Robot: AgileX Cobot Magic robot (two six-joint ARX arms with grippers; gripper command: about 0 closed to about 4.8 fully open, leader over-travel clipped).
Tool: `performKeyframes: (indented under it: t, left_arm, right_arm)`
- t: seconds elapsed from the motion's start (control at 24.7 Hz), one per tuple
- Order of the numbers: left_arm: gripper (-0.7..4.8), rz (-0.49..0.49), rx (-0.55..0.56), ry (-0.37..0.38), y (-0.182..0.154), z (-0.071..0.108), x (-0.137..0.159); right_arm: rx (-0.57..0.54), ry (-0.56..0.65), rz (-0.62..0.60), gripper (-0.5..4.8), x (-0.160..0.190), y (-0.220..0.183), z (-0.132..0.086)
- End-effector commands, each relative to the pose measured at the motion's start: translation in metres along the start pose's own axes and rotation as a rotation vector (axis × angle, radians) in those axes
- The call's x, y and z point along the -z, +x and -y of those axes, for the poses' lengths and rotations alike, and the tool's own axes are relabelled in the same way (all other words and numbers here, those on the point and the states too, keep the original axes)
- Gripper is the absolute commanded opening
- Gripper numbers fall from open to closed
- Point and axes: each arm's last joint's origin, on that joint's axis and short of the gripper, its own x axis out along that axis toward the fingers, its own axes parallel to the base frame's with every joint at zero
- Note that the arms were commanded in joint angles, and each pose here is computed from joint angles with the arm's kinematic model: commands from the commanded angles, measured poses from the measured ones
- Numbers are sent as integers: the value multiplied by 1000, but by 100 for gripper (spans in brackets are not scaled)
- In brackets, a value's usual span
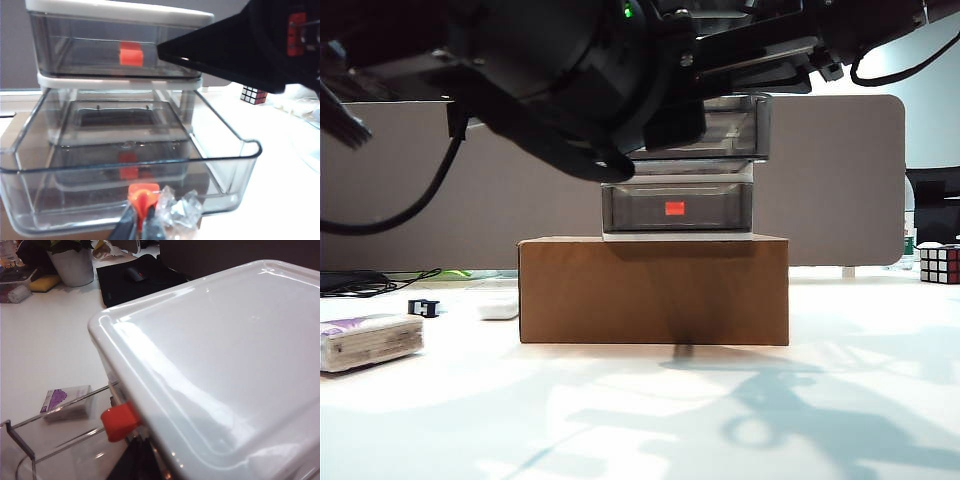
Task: Open the second layer of the drawer on the table, pick up a pack of napkins on the table and put it in, and finally close the drawer.
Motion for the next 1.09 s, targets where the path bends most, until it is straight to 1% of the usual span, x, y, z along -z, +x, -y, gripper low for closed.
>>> performKeyframes:
  t: [0.04, 0.08, 0.16, 0.32, 0.36, 0.44, 0.49, 0.53, 0.65, 0.69, 0.73, 0.77, 0.81, 0.85, 0.89, 0.93, 1.01, 1.05, 1.09]
  left_arm:
    - [142, 6, -15, -11, -7, 2, -2]
    - [164, 4, -18, -10, -9, 4, -2]
    - [166, 0, -27, -8, -17, 7, -1]
    - [165, 2, 19, 15, -45, 9, -9]
    - [164, 12, 28, 65, -59, 4, -17]
    - [161, 29, 41, 127, -69, -8, -28]
    - [161, 42, 44, 139, -72, -18, -34]
    - [160, 52, 36, 136, -73, -26, -39]
    - [134, 84, -3, 100, -73, -57, -52]
    - [101, 100, -10, 99, -71, -78, -58]
    - [83, 97, -5, 106, -69, -86, -59]
    - [50, 62, 31, 125, -61, -103, -61]
    - [49, 35, 63, 121, -58, -112, -61]
    - [48, -15, 107, 103, -54, -123, -59]
    - [48, -59, 129, 76, -50, -133, -58]
    - [47, -116, 136, 40, -46, -146, -56]
    - [46, -191, 136, -20, -42, -167, -54]
    - [39, -223, 136, -50, -40, -179, -53]
    - [18, -241, 142, -71, -38, -188, -52]
  right_arm:
    - [-3, -16, 28, -5, -5, -1, 0]
    - [-6, -16, 29, -5, -5, -1, 0]
    - [-8, -13, 28, -5, -5, -1, 0]
    - [-14, -11, 26, -5, -5, -1, 0]
    - [-37, -6, 22, -5, -4, -1, -1]
    - [-48, -2, 15, -5, -3, -1, -2]
    - [-60, 1, 12, -5, -3, -1, -2]
    - [-65, 4, 9, -5, -3, -1, -2]
    - [-96, 28, 5, -5, -2, -1, -3]
    - [-122, 34, 5, -5, -2, -1, -4]
    - [-130, 35, 6, -5, -2, -1, -4]
    - [-131, 41, 1, -5, -2, -2, -5]
    - [-132, 43, 0, -5, -2, -3, -5]
    - [-142, 48, 0, -5, -2, -3, -5]
    - [-153, 56, 0, -5, -3, -4, -6]
    - [-163, 58, 1, -5, -3, -4, -6]
    - [-167, 57, 3, -5, -4, -5, -7]
    - [-167, 56, 5, -5, -5, -6, -8]
    - [-167, 55, 6, -5, -5, -7, -8]
